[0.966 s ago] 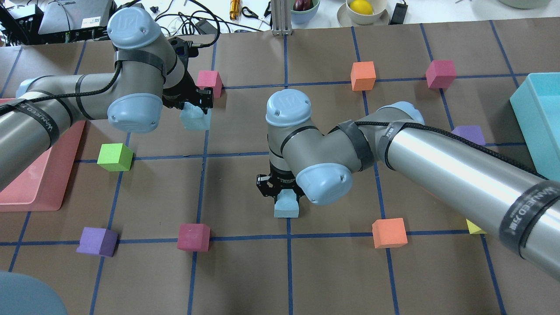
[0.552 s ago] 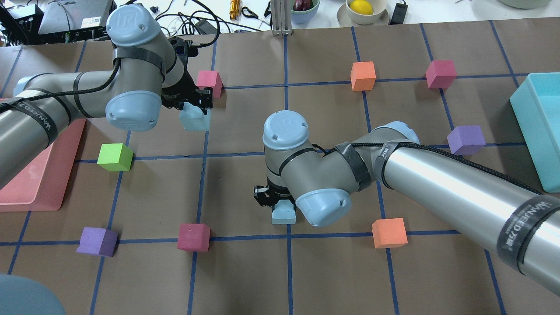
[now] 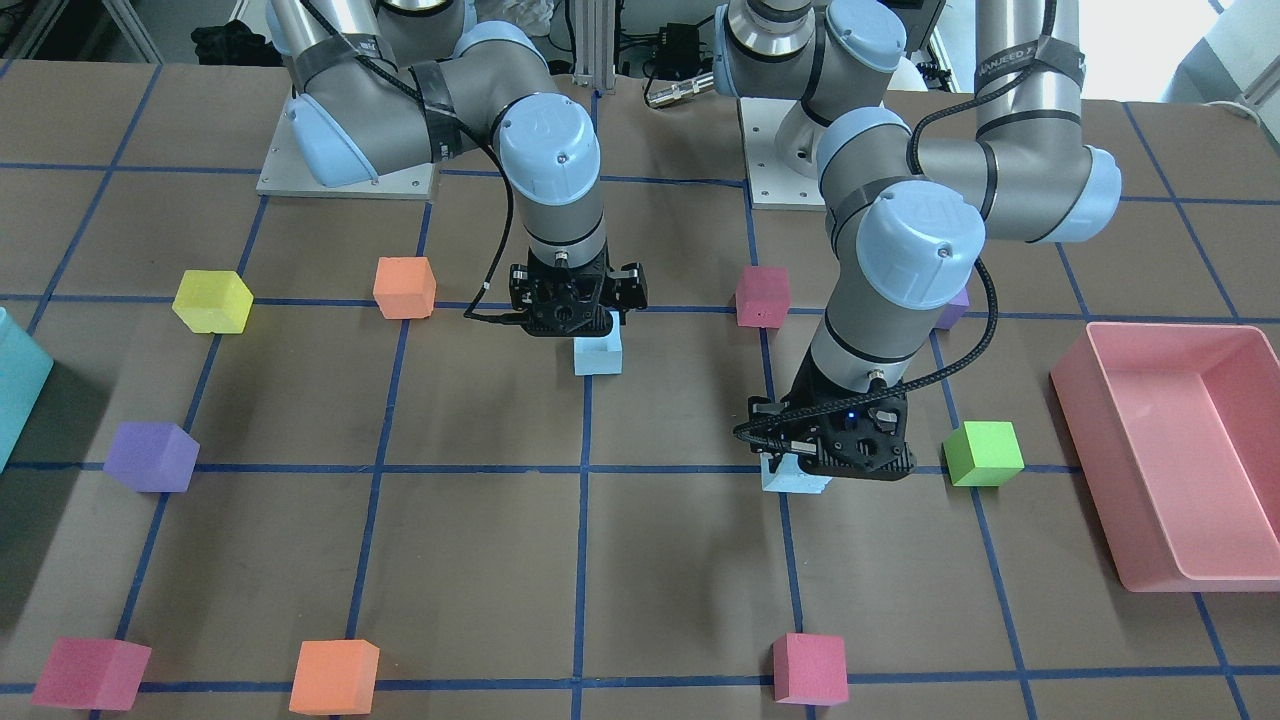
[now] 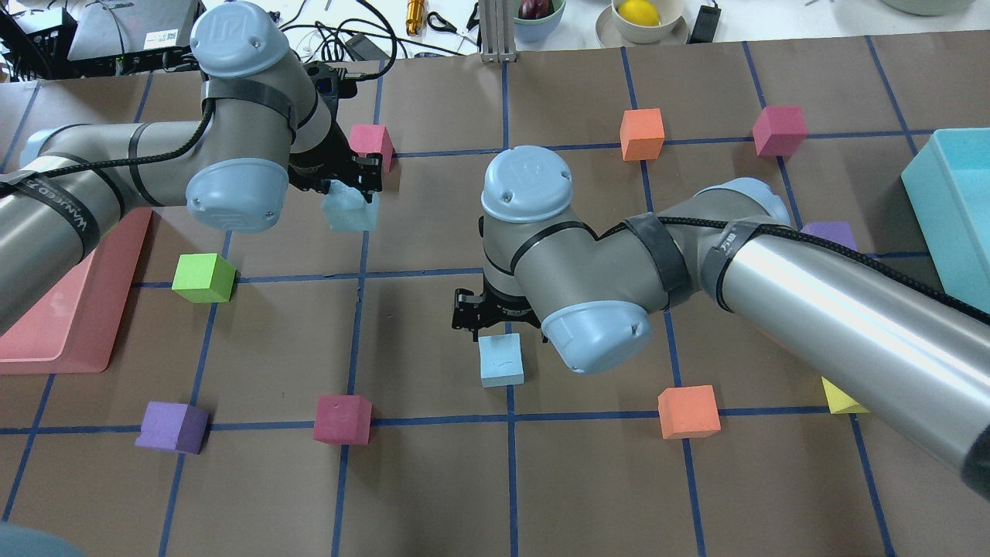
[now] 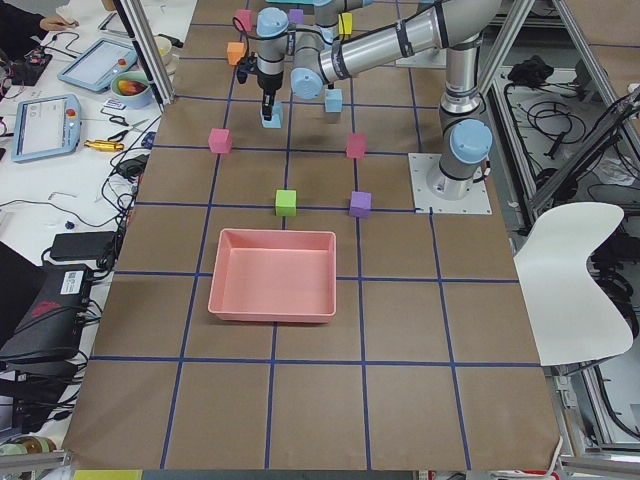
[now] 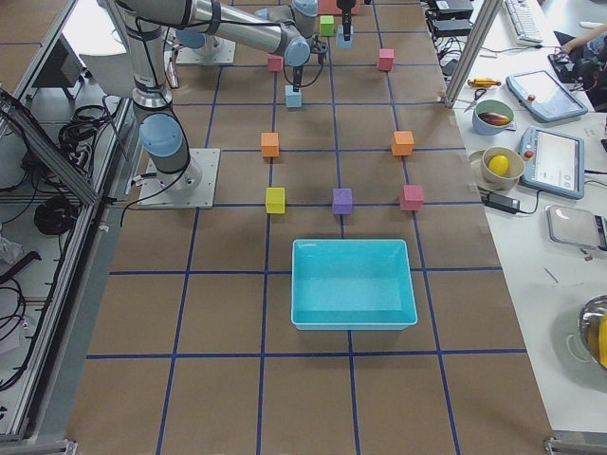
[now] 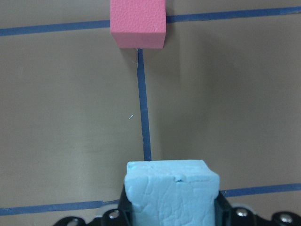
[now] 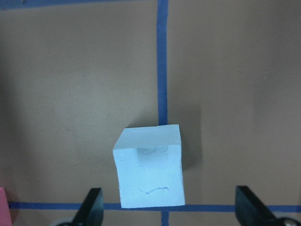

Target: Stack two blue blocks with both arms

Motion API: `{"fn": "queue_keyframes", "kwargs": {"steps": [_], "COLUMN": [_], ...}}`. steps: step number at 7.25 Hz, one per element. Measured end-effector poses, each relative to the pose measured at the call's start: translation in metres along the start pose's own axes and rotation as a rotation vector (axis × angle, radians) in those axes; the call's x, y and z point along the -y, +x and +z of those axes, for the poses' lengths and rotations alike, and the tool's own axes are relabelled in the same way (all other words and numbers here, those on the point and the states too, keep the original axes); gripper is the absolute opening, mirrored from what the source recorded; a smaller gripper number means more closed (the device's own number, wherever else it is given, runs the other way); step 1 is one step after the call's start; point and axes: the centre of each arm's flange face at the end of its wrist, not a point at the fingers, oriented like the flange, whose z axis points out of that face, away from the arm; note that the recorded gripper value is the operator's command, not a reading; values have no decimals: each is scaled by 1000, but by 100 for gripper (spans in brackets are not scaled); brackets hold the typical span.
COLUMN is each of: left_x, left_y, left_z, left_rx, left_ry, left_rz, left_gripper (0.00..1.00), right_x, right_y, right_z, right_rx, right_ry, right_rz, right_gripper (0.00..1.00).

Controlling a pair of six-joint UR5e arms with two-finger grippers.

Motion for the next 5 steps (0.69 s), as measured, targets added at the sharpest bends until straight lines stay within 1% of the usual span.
{"fn": "queue_keyframes", "kwargs": {"steps": [1,2,4,5], "left_x": [-10,-25,-57,-76], "left_y": [24,61,119,139], "left_z": [-9,-16,-11,-9], "left_rx": [-8,-14,-26,-30], "left_ry": [-1,-1,-27,-40], "left_rz": [-12,-4,-20,-17], "left_gripper": [5,5,5,5], "right_x": [18,43,83,92], "right_y": [20,54,126,156], "right_z": [-21,-43,-91,-123], "right_rx": [-24,-40,-39,-43], "right_ry": [6,19,44,36], "right_rz": [-17,-18,-1,9], "right_gripper": [100,100,100,100]}}
